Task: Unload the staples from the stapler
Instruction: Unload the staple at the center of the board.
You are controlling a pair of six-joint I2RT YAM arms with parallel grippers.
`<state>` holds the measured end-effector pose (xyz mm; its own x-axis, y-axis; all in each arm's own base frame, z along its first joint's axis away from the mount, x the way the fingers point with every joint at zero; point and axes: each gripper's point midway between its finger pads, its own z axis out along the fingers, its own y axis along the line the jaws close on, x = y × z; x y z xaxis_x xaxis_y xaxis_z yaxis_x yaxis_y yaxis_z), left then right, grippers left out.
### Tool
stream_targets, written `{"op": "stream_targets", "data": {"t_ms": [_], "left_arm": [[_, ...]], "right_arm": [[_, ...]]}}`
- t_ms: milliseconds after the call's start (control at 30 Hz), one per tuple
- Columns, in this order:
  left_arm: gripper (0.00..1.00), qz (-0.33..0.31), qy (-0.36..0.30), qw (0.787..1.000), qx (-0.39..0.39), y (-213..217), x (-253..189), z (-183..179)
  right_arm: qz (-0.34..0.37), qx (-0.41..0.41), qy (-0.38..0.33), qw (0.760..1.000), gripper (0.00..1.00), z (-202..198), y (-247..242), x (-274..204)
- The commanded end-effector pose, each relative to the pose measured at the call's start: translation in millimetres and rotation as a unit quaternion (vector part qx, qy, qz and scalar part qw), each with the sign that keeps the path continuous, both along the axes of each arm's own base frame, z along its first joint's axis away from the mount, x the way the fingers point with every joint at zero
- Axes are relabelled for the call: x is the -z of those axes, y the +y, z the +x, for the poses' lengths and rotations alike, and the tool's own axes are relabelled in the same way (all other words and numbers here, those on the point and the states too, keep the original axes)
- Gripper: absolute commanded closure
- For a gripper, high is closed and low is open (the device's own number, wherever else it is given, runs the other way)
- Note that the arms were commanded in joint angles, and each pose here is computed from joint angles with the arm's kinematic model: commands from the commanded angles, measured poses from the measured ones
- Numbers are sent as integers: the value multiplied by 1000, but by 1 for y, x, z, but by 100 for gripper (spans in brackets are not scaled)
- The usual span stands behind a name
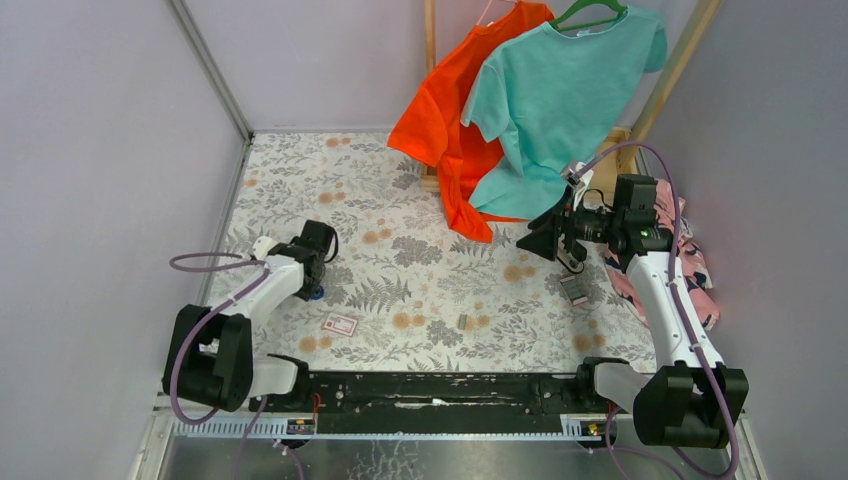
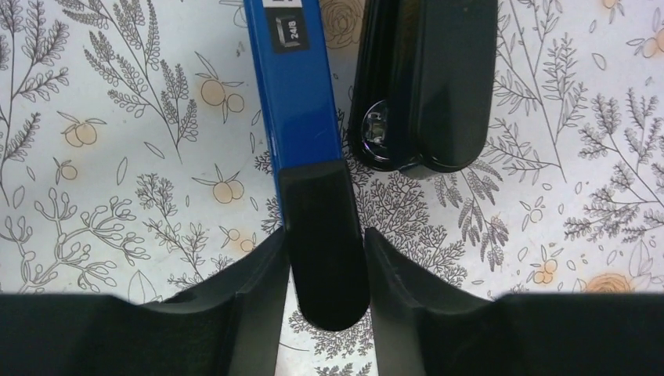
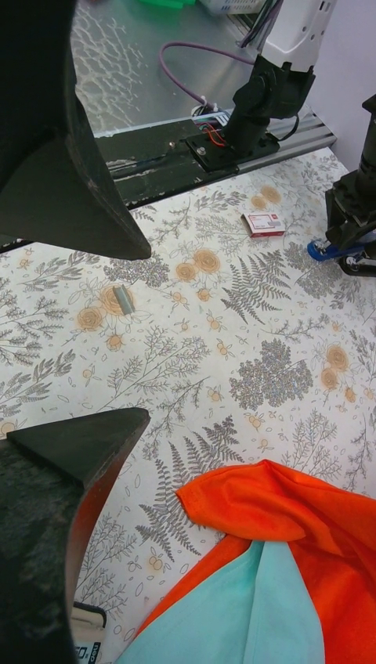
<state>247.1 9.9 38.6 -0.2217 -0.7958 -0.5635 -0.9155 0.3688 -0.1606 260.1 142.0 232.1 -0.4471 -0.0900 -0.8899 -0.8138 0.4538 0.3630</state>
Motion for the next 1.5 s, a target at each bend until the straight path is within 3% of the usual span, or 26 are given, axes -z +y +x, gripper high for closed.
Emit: {"op": "stream_targets", "data": {"t_ms": [0, 100, 133, 333, 600, 767, 967, 1033, 1167, 1300, 1400, 1467], "left_arm": [[62, 0, 2, 1000, -16, 2, -4, 7], [98, -2, 17, 999, -28, 2, -3, 1], [100, -1, 23, 999, -32, 3, -3, -2], [100, -16, 15, 1000, -19, -2, -15, -6], [100, -50, -83, 995, 35, -12, -57, -5], [100, -137, -184, 971, 70, -40, -74, -4], [100, -217, -202, 943, 153, -79, -108, -7], [100, -244, -223, 925, 187, -94, -129, -6], [100, -301, -280, 861, 299, -137, -179, -5], [100, -328, -302, 809, 384, -177, -202, -9], [100, -339, -355, 753, 439, -211, -216, -3], [100, -340, -404, 692, 492, -238, -227, -2]], "right_arm": [[-6, -1, -37, 999, 23, 4, -1, -17], [-6, -2, -38, 999, 23, 4, -1, -17], [-7, -1, -38, 999, 23, 4, -1, -17], [-8, -2, -39, 999, 23, 4, -1, -17], [-5, -6, -38, 999, 23, 3, 0, -17], [-5, -6, -40, 999, 23, 3, 0, -18], [0, -10, -37, 999, 23, 2, 1, -18], [4, -12, -33, 999, 23, 1, 2, -18], [20, -24, -27, 999, 23, -2, 5, -20], [38, -35, -19, 998, 23, -4, 9, -22], [60, -44, -11, 997, 23, -6, 12, -25], [80, -52, -3, 995, 22, -8, 15, -28]]}}
